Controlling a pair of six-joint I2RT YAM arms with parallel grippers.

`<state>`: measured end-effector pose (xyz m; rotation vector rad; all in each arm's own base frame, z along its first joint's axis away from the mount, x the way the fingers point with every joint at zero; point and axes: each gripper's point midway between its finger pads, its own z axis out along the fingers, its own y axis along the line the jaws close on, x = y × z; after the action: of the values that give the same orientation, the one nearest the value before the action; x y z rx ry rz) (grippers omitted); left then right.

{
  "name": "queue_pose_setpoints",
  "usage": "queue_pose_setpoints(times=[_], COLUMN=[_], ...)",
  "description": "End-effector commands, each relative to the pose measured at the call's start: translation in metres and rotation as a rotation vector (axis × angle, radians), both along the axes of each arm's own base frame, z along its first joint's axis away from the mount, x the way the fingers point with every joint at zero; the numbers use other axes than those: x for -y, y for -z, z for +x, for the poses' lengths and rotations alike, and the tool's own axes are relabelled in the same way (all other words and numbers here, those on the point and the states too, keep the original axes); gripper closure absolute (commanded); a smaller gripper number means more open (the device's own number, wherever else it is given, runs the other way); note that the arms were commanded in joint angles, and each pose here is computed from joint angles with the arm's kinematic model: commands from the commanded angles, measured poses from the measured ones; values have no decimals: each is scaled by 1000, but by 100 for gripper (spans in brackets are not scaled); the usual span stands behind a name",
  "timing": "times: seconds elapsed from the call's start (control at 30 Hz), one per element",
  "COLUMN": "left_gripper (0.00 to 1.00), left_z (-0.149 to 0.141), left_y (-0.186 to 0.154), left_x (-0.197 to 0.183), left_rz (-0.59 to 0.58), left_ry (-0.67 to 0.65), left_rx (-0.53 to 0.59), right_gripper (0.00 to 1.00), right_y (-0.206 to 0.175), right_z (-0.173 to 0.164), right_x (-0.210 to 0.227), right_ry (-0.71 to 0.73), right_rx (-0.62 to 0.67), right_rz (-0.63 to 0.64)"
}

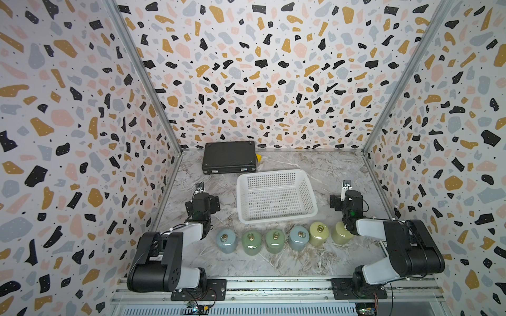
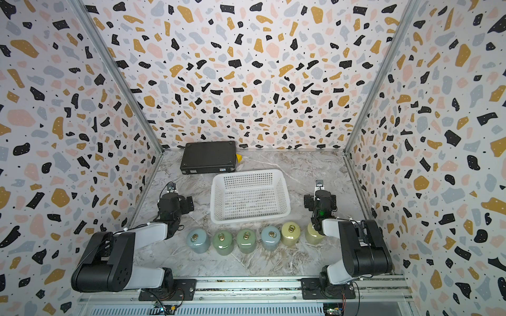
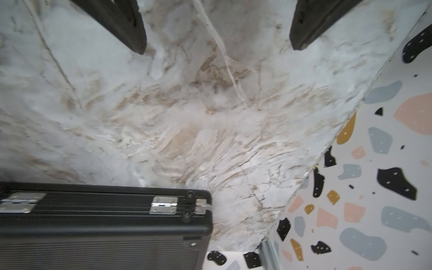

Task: Take the tea canister out of the basket
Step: Reset both arms

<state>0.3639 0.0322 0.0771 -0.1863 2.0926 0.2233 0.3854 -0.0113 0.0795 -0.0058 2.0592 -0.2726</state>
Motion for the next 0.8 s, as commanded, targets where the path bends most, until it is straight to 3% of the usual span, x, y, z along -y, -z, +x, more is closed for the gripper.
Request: queue_pose_setpoints(times=[0.0,0.13,0.43,0.77], left_gripper=[1,0,0,0], left_z=[15,13,12,12], left_y=[-27,-24,-23,-22], left_x=[20,23,23,23], left_rz=[-8,-3,-5,-5], left_ry=[128,150,149,151], left_rx=[135,192,175,173], right_gripper=[1,1,1,1], right_y=[-10,-10,-6,-5], right_z=[4,2,-3,-4], right_x=[-2,-2,-6,-6], right_ry=[-18,-19,-62,-61], right_rx=[44,44,128,109], right_rz=[3,5,11,20])
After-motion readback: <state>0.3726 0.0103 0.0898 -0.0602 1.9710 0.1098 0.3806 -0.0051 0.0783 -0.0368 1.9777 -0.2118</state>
